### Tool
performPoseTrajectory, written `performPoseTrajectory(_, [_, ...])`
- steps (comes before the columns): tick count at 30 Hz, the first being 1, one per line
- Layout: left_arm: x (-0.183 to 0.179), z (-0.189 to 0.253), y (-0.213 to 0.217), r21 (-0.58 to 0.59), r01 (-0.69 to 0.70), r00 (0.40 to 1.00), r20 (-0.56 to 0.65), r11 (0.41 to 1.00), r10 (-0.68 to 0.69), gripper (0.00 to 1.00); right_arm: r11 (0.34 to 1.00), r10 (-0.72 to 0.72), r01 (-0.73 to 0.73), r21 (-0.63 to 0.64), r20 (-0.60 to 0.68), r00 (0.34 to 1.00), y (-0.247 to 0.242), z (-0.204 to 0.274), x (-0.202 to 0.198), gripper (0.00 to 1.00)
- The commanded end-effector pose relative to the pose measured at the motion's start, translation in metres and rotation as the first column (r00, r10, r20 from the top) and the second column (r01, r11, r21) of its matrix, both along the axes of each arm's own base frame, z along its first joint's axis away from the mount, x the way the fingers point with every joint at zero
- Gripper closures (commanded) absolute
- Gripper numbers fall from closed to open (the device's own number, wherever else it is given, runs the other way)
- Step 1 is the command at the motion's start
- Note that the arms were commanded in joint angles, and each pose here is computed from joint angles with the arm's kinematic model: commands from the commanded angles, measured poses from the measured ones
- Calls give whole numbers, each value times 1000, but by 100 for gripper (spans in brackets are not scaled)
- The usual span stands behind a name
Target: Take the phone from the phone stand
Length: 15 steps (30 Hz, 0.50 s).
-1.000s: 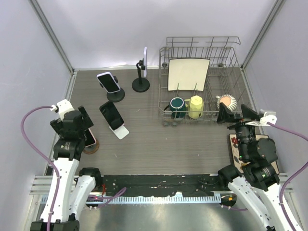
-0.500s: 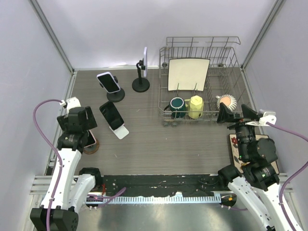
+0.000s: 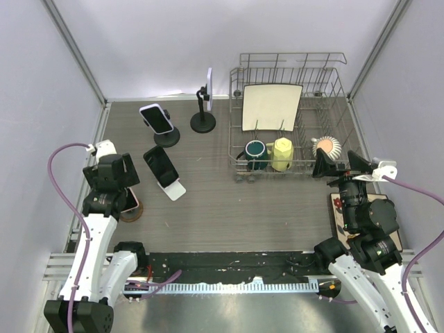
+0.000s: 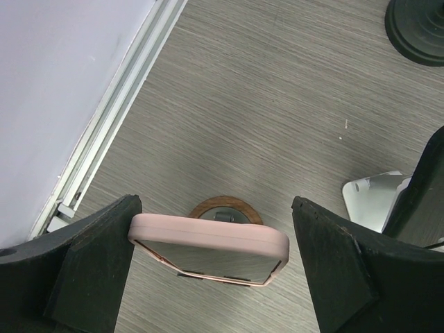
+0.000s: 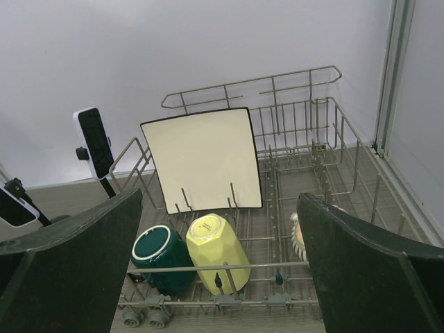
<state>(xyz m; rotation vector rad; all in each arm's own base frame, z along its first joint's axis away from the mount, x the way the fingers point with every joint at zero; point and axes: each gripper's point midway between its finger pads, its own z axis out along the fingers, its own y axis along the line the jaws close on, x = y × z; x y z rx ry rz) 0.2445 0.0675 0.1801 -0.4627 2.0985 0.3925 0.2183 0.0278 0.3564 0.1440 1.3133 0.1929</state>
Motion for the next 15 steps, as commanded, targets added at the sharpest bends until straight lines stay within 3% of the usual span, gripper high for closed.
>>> performPoseTrajectory(1, [5, 20, -6, -28, 32, 998, 63, 999, -31, 8, 1000, -9, 8, 19, 40, 999, -2, 11, -1, 1])
performPoseTrajectory(15, [-2, 31, -16, -68, 77, 992, 103, 995, -70, 22, 1000, 7, -8, 26, 40, 999, 2, 14, 1, 1])
